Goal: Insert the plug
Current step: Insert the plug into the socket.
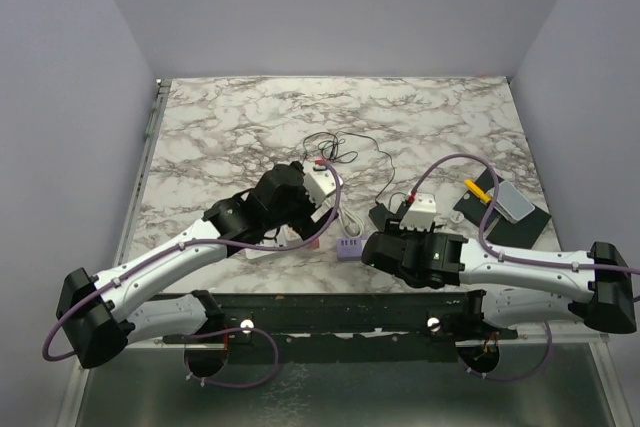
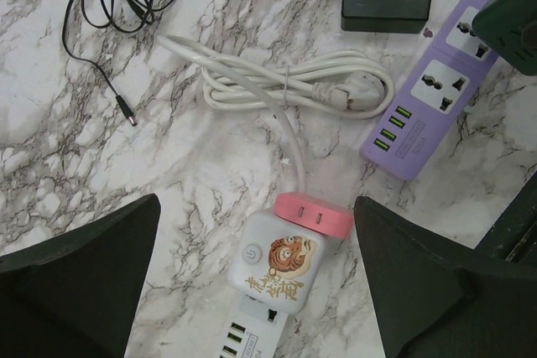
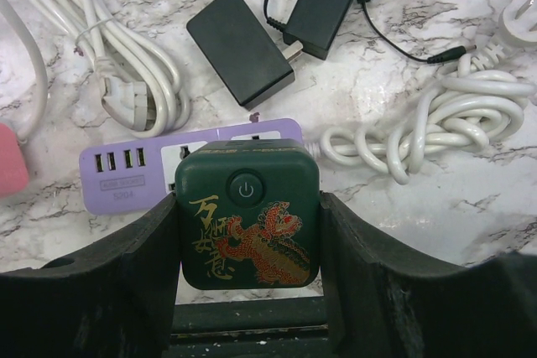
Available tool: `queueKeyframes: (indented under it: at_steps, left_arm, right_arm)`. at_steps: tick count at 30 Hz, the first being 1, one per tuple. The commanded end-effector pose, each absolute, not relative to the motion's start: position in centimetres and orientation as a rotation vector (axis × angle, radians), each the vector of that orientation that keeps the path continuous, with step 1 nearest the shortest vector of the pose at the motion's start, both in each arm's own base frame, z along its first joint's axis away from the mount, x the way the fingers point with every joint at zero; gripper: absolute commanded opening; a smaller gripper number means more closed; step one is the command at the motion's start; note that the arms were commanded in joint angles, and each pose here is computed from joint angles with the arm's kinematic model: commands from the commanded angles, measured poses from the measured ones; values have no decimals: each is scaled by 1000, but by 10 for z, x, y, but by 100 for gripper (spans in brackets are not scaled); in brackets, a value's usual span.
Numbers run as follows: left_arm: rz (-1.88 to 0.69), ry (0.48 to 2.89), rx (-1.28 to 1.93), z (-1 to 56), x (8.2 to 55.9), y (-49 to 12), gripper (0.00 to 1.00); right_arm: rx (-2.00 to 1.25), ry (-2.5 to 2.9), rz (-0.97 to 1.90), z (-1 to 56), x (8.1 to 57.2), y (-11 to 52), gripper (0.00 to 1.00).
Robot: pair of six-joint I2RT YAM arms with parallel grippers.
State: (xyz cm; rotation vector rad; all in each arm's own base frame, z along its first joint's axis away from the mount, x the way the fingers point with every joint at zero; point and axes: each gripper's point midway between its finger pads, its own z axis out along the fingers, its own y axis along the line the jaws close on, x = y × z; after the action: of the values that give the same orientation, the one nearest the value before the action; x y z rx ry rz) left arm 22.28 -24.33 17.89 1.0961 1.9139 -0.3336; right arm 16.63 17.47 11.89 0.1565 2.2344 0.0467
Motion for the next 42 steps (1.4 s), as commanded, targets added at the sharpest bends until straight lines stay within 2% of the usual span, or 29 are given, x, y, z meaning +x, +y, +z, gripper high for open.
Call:
queueKeyframes:
  at_steps: [1, 11, 42]
  left_arm:
    - [-304, 1937, 1046, 188, 231, -240, 99]
    - [-337, 2024, 955, 190, 255, -229, 99]
    - [-357, 2022, 920, 199, 262, -230, 99]
  right_arm:
    - [151, 2196, 40, 121, 177, 181, 1]
    - [141, 2208, 23, 116, 185, 180, 1]
    - [81, 2281, -63, 86, 179, 176, 1]
